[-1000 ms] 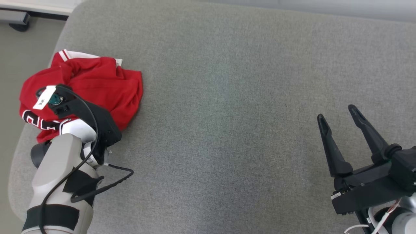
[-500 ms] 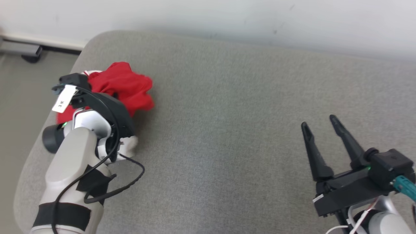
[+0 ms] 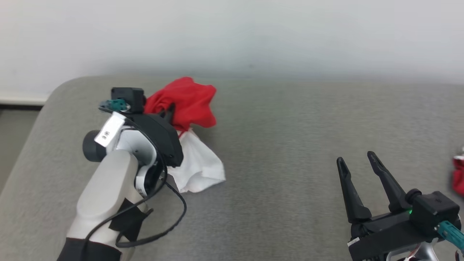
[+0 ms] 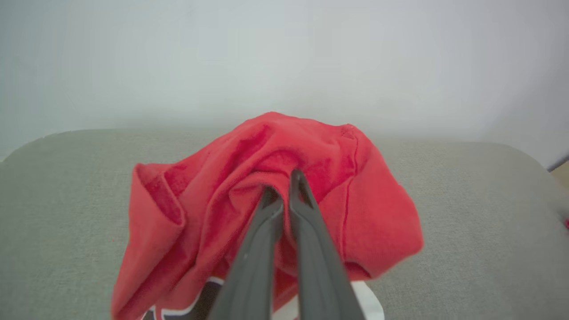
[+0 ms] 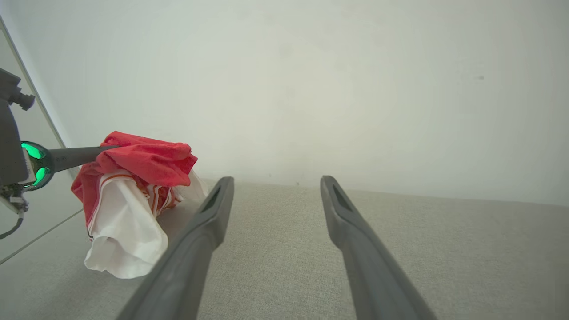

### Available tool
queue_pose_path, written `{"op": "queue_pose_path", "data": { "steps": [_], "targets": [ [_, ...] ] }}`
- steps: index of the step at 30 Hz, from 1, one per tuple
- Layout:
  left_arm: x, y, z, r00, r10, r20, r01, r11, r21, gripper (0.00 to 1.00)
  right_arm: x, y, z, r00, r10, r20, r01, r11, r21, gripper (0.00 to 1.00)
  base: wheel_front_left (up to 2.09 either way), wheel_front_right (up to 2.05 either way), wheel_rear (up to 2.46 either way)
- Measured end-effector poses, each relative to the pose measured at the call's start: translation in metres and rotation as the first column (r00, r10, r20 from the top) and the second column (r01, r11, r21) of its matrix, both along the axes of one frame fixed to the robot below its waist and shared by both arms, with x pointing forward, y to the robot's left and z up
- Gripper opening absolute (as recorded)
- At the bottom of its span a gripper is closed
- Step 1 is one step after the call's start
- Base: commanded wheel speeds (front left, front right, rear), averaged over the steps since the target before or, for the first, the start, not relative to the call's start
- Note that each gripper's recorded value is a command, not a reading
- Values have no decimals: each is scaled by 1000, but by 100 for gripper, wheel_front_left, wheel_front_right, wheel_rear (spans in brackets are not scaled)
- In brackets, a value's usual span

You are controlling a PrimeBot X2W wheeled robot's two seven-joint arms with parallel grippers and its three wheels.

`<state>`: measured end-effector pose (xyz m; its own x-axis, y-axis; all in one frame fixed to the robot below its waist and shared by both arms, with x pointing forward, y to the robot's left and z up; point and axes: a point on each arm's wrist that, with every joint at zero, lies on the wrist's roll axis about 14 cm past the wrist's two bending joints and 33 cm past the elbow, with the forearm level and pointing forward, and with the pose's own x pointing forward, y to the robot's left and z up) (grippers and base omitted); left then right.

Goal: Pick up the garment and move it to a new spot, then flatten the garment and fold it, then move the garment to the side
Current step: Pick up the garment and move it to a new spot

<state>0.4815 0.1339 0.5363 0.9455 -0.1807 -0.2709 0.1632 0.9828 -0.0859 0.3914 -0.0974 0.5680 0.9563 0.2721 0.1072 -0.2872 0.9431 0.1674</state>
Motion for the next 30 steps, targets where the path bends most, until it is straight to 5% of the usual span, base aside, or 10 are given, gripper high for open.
{"op": "queue_pose_path", "data": {
  "steps": [5, 10, 20, 21, 22, 23, 30],
  "targets": [
    [-1, -55, 12, 987, -156, 33, 156, 988, 12, 0, -15, -29, 7, 995, -94, 22, 94, 996, 3, 100, 0, 0, 0],
    [-16, -130, 30, 932, -356, 74, 358, 933, -19, 0, -28, -55, 12, 983, -179, 41, 179, 984, 9, 100, 0, 0, 0],
    [-35, -204, 38, 861, -502, 79, 506, 861, -46, 0, -46, -78, 16, 967, -251, 52, 250, 968, 17, 100, 0, 0, 0],
    [-37, -211, 32, 853, -519, 62, 521, 853, -36, 33, -48, -82, 18, 963, -265, 55, 264, 964, 23, 100, 0, 0, 0],
    [-40, -219, 28, 842, -537, 47, 539, 842, -34, 33, -49, -87, 17, 959, -279, 55, 278, 960, 26, 100, 0, 0, 0],
    [-43, -226, 23, 832, -554, 30, 555, 831, -39, 100, -51, -92, 16, 955, -293, 50, 292, 956, 27, 100, 0, 0, 0],
    [-55, -247, -23, 781, -617, -97, 615, 787, -47, 100, -47, -110, 4, 937, -349, 17, 348, 937, 11, 100, 0, 0, 0]
  ]
}}
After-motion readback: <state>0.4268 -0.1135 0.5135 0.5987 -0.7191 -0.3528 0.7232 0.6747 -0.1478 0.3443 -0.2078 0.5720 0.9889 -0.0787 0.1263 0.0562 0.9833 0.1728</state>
